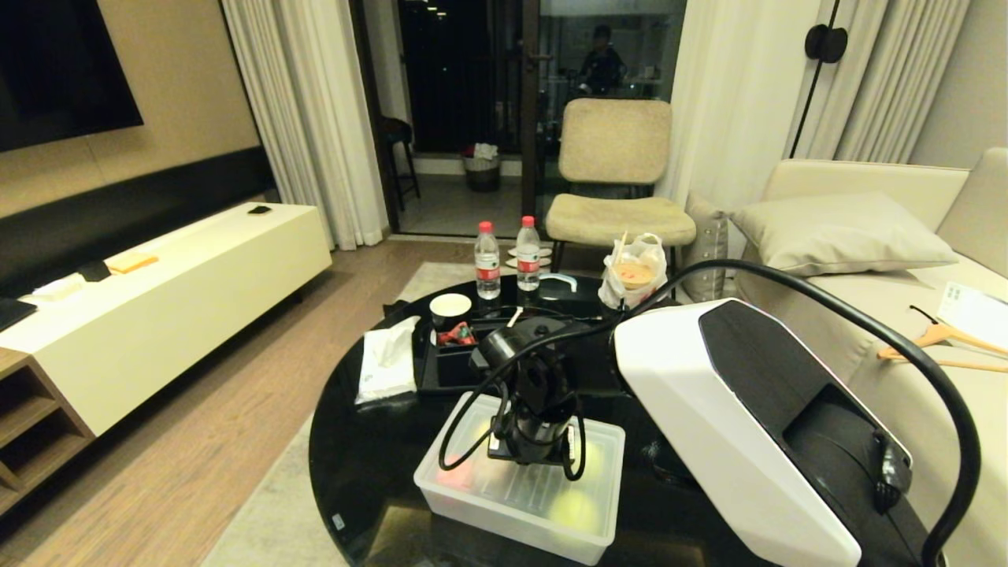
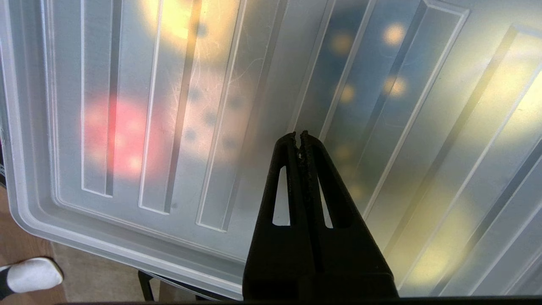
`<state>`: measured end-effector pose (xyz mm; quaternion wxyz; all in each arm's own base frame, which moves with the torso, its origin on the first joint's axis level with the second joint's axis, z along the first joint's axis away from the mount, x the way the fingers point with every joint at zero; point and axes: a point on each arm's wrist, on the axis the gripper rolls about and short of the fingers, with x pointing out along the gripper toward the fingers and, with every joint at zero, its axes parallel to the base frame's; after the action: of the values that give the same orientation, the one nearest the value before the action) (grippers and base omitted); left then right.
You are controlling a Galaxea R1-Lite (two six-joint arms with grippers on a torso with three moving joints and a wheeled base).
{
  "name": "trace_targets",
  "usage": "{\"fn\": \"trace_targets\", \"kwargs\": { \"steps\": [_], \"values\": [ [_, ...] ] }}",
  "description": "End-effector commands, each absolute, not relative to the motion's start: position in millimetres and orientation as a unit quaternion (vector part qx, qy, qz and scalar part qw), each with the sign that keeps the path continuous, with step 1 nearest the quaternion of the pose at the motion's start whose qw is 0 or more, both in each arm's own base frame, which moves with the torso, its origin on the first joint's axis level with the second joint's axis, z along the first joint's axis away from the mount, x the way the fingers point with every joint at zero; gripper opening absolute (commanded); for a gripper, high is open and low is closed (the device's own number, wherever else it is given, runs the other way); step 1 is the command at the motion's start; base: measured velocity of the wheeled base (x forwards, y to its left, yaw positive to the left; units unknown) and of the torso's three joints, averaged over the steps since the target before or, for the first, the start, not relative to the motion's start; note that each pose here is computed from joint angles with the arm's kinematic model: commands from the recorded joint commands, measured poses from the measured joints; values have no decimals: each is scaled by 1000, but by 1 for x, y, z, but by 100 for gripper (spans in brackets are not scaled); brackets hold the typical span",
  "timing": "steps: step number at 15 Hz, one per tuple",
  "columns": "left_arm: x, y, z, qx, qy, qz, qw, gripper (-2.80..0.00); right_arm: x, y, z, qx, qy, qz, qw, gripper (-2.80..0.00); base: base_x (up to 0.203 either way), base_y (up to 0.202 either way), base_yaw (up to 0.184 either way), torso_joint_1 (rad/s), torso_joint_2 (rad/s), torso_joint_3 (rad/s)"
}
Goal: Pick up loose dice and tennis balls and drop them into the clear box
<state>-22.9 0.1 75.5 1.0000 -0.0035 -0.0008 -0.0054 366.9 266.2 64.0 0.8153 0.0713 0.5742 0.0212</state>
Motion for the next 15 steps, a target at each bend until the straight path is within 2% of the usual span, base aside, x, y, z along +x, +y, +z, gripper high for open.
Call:
{"fn": "trace_targets", "kwargs": {
  "steps": [1,4,9,12,15],
  "values": [
    [-23,0,75,-4,0,-5,1000,-280,366,266,58,69,582,16,810,-280,0,0,0,0,0,0],
    [-23,0,75,-4,0,-5,1000,-280,364,264,81,80,563,25,822,-280,0,0,0,0,0,0],
    [-23,0,75,-4,0,-5,1000,-280,348,244,161,114,507,51,853,-280,0,0,0,0,0,0],
    [-23,0,75,-4,0,-5,1000,-280,344,199,210,150,468,32,870,-280,0,0,0,0,0,0],
    [-23,0,75,-4,0,-5,1000,-280,341,131,235,172,440,-28,881,-280,0,0,0,0,0,0]
  ]
}}
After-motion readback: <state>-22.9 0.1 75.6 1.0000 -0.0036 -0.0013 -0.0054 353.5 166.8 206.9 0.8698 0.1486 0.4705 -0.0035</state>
